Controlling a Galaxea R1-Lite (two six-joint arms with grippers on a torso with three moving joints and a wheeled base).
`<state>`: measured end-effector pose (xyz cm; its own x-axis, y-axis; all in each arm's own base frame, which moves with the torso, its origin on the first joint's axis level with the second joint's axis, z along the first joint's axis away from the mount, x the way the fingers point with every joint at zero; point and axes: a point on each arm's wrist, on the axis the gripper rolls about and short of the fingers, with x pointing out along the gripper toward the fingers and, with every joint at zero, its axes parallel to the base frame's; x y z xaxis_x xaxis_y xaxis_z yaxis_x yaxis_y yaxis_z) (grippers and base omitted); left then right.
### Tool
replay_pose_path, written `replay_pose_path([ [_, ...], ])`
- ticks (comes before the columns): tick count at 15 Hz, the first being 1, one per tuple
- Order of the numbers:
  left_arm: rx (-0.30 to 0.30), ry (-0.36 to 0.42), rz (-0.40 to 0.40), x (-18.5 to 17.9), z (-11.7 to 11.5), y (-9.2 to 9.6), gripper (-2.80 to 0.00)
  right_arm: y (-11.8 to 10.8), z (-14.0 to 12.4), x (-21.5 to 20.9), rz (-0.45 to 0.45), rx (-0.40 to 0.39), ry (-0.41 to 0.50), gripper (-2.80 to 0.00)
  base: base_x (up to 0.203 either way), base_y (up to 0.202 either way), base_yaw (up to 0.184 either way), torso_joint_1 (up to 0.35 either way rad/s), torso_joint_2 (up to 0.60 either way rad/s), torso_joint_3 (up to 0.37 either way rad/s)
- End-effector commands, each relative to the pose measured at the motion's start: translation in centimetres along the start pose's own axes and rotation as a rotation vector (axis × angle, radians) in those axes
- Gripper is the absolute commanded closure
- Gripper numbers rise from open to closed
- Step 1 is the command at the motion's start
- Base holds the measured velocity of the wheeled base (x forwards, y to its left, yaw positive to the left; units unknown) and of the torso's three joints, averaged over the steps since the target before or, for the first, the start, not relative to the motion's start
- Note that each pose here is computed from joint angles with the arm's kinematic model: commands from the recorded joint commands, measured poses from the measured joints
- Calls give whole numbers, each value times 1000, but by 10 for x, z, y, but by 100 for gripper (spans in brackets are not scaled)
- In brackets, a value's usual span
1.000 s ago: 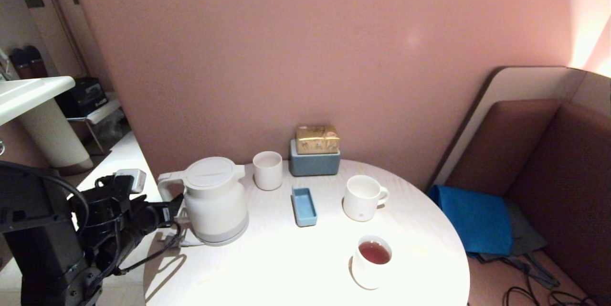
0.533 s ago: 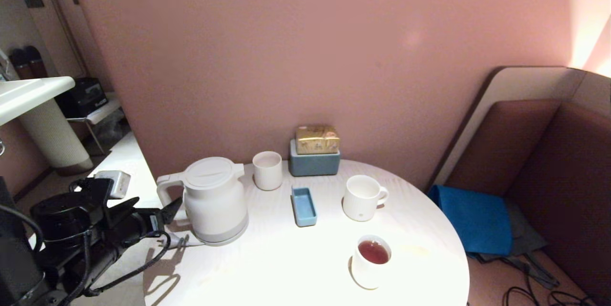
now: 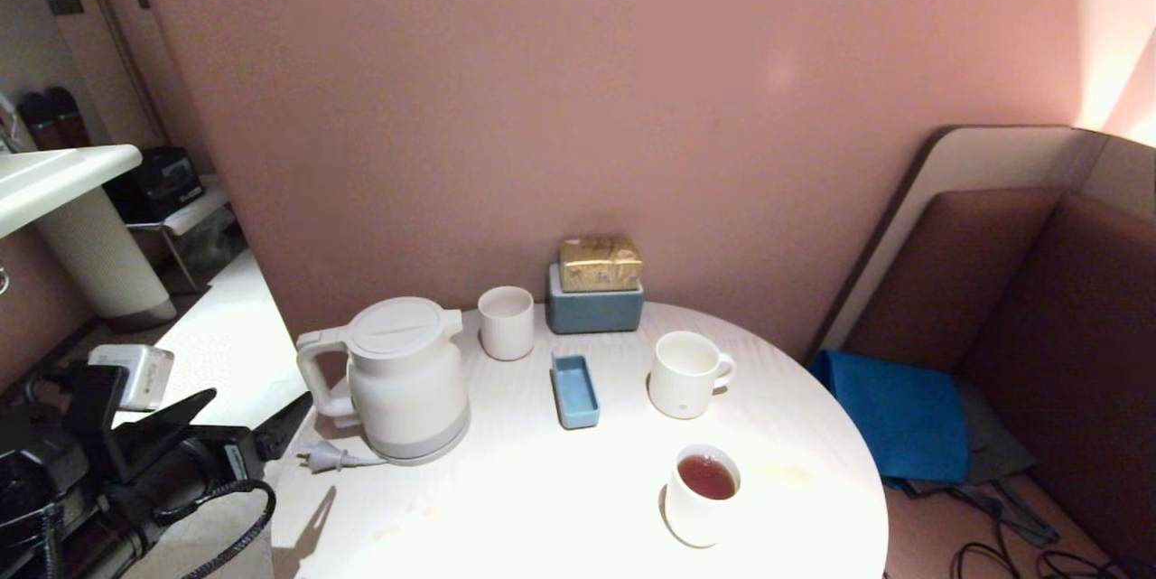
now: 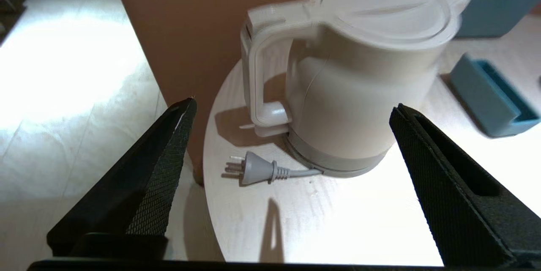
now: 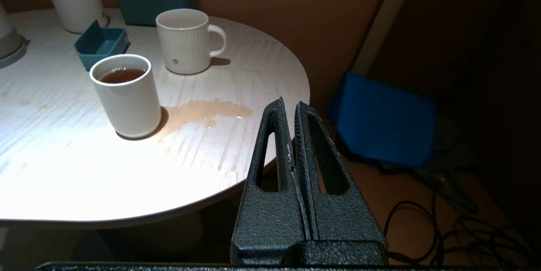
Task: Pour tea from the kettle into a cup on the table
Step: Pick up the cup
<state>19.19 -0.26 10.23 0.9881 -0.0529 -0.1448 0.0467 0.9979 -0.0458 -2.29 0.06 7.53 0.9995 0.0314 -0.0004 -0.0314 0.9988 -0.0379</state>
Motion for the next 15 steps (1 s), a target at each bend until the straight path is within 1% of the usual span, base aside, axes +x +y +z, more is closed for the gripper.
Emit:
replay_pose_path([
  [1,5,-135,-6,-20,21,-2,-280,0,0,0,1,0,1,0,0,0,0,0,0,0],
  [2,6,-149,-9,-32,26,-3,-280,0,0,0,1,0,1,0,0,0,0,0,0,0],
  [5,5,-145,-12,-56,37,-5,-280,0,0,0,1,0,1,0,0,0,0,0,0,0],
  [6,6,-158,-16,-68,43,-5,-280,0,0,0,1,0,1,0,0,0,0,0,0,0],
  [8,9,-185,-52,-95,50,-8,-280,0,0,0,1,0,1,0,0,0,0,0,0,0],
  [11,8,-130,-107,-135,53,-11,-280,0,0,0,1,0,1,0,0,0,0,0,0,0],
  [12,10,-137,-117,-146,55,-11,-280,0,0,0,1,0,1,0,0,0,0,0,0,0],
  [14,27,-179,-111,-163,52,-12,-280,0,0,0,1,0,1,0,0,0,0,0,0,0],
  [15,56,-202,-75,-170,48,-11,-280,0,0,0,1,0,1,0,0,0,0,0,0,0],
])
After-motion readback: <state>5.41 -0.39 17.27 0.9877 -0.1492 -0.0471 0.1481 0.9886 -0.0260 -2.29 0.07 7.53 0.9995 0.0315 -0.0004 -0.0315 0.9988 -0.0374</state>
